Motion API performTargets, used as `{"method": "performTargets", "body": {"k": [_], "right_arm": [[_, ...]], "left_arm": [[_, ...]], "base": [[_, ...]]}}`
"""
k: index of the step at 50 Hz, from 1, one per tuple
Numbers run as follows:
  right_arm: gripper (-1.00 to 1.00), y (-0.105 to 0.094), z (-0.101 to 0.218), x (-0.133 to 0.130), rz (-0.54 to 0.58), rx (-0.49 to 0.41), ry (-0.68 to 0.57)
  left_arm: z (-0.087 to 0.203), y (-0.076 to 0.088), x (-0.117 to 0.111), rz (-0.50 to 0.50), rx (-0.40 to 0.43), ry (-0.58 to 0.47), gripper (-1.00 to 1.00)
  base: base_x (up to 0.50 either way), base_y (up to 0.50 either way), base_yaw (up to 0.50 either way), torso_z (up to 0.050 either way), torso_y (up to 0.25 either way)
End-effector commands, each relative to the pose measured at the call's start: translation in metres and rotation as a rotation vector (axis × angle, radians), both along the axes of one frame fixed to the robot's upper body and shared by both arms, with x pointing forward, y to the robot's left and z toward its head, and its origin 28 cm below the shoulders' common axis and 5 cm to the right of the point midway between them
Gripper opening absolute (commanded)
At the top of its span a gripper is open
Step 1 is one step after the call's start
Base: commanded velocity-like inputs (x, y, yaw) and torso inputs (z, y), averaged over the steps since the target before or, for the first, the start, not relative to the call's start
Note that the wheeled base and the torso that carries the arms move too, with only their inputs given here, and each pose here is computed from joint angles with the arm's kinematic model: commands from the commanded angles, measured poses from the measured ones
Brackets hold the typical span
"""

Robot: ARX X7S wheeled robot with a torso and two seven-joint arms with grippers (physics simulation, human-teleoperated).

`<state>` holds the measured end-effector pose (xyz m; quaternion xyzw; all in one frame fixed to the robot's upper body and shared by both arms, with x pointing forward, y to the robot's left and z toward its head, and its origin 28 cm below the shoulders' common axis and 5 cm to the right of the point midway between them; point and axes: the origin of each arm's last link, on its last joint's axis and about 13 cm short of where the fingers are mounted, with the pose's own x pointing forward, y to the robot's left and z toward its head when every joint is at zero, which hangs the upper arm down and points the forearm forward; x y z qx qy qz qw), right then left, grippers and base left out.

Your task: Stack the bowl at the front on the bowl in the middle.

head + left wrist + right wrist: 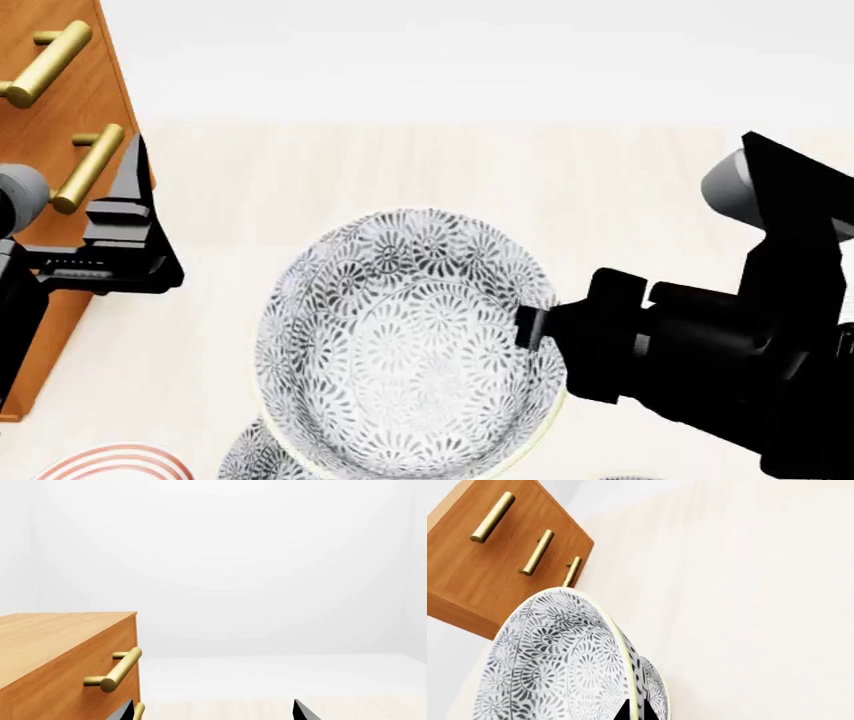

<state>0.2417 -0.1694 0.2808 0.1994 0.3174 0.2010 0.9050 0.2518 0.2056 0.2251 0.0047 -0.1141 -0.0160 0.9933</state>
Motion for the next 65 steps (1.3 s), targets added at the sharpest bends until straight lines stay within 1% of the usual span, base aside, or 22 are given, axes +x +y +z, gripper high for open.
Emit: {"method": "performTargets", "body": {"k": [1, 3, 6, 11, 23, 28, 32, 47, 57, 65], "right_arm": [[-1.0, 0.01, -0.005, -0.006, 0.072, 0.033, -0.031], [-1.0, 0.011, -0.002, -0.007, 0.081, 0.032, -0.033], [-1.0, 0.013, -0.008, -0.006, 0.092, 0.032, -0.032], [-1.0, 0.017, -0.007, -0.006, 0.11, 0.034, -0.031], [-1.0, 0.023, -0.022, 0.011, 0.122, 0.055, -0.007], [-1.0, 0.026, -0.026, 0.014, 0.136, 0.056, 0.004], [-1.0, 0.027, -0.024, 0.015, 0.143, 0.057, 0.014], [-1.0, 0.034, -0.038, 0.022, 0.176, 0.06, 0.05], [-1.0, 0.039, -0.044, 0.035, 0.181, 0.075, 0.062], [-1.0, 0.041, -0.052, 0.051, 0.173, 0.096, 0.08]], "left_arm": [[0.003, 0.001, 0.002, -0.006, -0.019, -0.014, 1.0], [0.004, 0.001, 0.002, -0.006, -0.02, -0.015, 1.0], [0.004, 0.001, 0.002, -0.006, -0.019, -0.017, 1.0], [0.004, 0.001, 0.002, -0.008, -0.017, -0.015, 1.0], [0.0, 0.002, 0.002, -0.009, -0.018, -0.008, 1.0], [-0.001, 0.001, 0.001, -0.008, -0.019, -0.005, 1.0], [-0.001, 0.001, 0.0, -0.008, -0.019, -0.005, 1.0], [-0.001, 0.001, 0.001, -0.011, -0.019, -0.005, 1.0], [-0.002, 0.001, 0.001, -0.01, -0.019, -0.002, 1.0], [-0.004, 0.002, 0.002, -0.01, -0.021, 0.002, 1.0]], "base": [[0.0, 0.0, 0.0, 0.0, 0.0], [0.0, 0.0, 0.0, 0.0, 0.0], [0.0, 0.0, 0.0, 0.0, 0.0], [0.0, 0.0, 0.0, 0.0, 0.002], [0.0, 0.0, 0.0, 0.0, 0.0], [0.0, 0.0, 0.0, 0.0, 0.0], [0.0, 0.0, 0.0, 0.0, 0.0], [0.0, 0.0, 0.0, 0.0, 0.001], [0.0, 0.0, 0.0, 0.0, 0.0], [0.0, 0.0, 0.0, 0.0, 0.0]]}}
